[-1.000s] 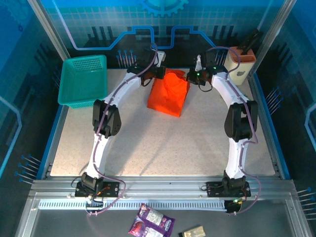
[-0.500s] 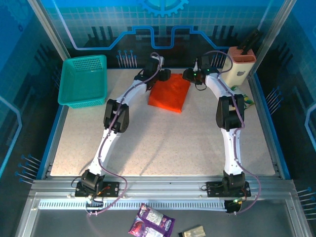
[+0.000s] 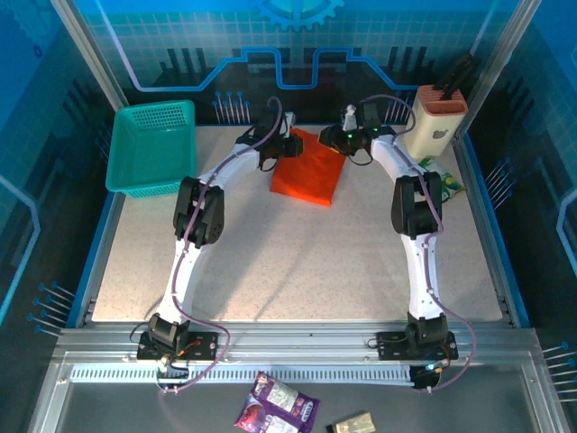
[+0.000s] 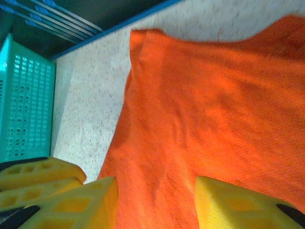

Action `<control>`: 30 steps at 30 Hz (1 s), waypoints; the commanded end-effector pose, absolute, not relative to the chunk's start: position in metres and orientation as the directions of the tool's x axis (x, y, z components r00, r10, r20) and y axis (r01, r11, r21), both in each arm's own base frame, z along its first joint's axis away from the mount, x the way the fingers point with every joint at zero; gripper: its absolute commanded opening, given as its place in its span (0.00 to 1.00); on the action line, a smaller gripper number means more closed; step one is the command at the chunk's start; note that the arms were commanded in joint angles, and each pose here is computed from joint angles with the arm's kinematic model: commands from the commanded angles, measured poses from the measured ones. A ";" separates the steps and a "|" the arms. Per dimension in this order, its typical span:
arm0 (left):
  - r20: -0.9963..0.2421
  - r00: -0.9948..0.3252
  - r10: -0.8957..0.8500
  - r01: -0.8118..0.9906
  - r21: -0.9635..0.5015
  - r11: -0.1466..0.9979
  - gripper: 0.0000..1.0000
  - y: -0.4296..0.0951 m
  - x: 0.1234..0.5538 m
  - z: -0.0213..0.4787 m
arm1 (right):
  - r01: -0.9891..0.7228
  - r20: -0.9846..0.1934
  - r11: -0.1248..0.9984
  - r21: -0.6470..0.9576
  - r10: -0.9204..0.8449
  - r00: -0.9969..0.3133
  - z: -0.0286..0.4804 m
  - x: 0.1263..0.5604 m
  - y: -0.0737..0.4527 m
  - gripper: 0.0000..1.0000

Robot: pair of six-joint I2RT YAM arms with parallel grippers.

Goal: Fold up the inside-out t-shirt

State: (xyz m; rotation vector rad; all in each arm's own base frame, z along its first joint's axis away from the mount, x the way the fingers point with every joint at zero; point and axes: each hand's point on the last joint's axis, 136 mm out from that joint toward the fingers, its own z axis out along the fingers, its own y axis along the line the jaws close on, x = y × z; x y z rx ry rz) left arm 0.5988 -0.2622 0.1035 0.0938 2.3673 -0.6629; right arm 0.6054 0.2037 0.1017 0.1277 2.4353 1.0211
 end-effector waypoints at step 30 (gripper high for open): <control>-0.137 -0.980 -0.146 -0.023 -0.648 0.761 0.23 -0.249 0.262 0.064 | -0.067 -0.129 0.796 0.601 0.013 -0.992 0.080 0.363 0.214 0.37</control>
